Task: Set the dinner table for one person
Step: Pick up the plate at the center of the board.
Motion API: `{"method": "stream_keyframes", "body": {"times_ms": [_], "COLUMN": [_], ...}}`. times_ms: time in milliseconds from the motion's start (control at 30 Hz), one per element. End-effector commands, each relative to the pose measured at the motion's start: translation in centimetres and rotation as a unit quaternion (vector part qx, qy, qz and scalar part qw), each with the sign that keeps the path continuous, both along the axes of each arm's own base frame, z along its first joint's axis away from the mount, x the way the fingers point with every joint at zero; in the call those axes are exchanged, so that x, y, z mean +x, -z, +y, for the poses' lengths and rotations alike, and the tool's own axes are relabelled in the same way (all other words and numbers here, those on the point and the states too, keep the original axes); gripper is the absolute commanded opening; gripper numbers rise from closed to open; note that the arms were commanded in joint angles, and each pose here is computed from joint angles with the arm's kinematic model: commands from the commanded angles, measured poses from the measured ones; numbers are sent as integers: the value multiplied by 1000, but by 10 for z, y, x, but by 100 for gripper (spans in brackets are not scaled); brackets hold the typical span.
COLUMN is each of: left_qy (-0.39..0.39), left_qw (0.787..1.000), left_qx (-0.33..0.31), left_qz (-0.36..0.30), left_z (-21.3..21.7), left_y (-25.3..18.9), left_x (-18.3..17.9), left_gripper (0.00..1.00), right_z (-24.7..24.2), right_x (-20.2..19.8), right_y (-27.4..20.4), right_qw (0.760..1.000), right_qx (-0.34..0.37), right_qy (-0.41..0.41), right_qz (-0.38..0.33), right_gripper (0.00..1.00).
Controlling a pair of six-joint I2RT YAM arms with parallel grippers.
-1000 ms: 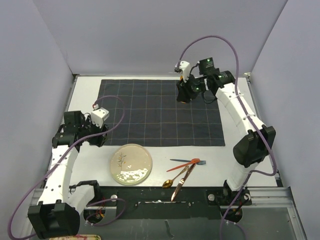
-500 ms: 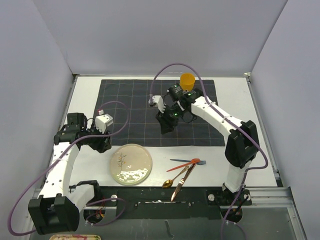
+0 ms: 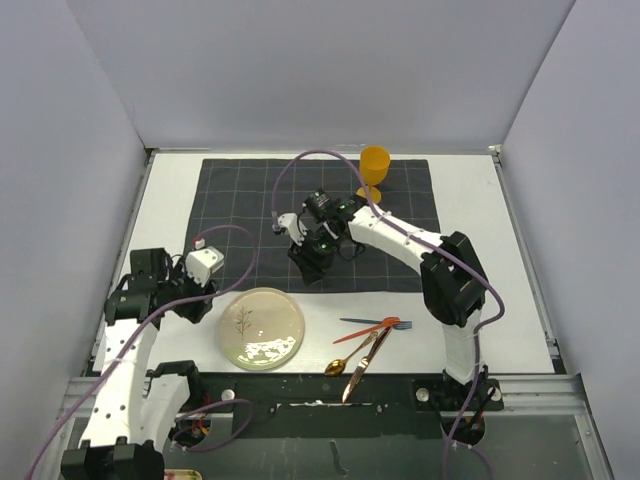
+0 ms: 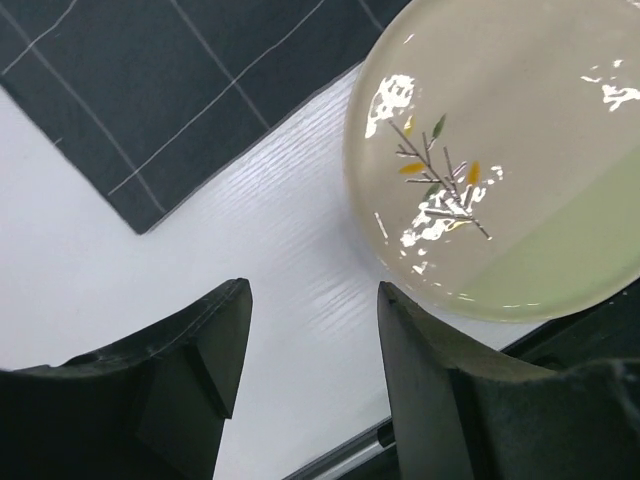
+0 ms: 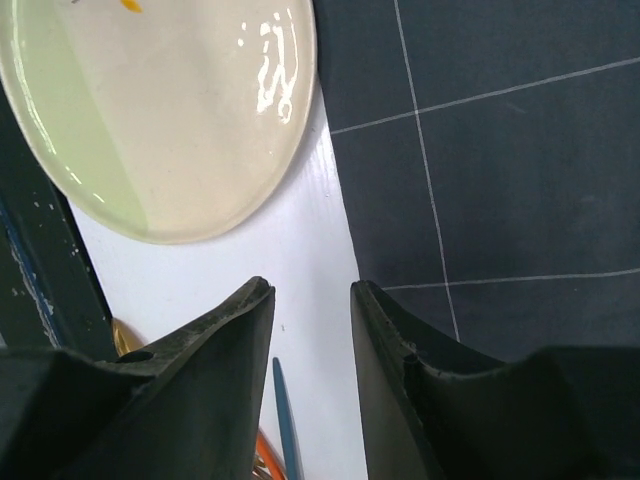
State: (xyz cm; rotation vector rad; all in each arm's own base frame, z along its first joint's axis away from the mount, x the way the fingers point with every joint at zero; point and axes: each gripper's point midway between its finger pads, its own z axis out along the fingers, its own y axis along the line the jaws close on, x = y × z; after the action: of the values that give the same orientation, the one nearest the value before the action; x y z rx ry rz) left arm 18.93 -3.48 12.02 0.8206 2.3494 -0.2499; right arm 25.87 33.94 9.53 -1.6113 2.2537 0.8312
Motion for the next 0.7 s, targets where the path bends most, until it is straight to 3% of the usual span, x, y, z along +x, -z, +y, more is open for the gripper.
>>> {"method": "stream_keyframes", "body": {"times_ms": [0, 333, 567, 667], "left_qy": [-50, -148, -196, -176], "left_qw": [995, 972, 957, 963], "left_qx": [58, 112, 118, 96], "left_qz": [-57, -141, -178, -181], "left_z": [25, 58, 70, 59], "left_y": [-18, -54, -78, -82], "left_x": [5, -8, -20, -28], "left_gripper": [52, 53, 53, 53], "right_z": [18, 38, 47, 51], "right_x": [10, -2, -9, -11], "right_y": [-2, 13, 26, 31], "right_qw": [1000, 1000, 1000, 1000], "right_qx": [3, -4, -11, -13], "right_qy": [8, -9, -20, -23], "right_qz": [-28, -5, 8, 13], "right_gripper": [38, 38, 38, 38]}}
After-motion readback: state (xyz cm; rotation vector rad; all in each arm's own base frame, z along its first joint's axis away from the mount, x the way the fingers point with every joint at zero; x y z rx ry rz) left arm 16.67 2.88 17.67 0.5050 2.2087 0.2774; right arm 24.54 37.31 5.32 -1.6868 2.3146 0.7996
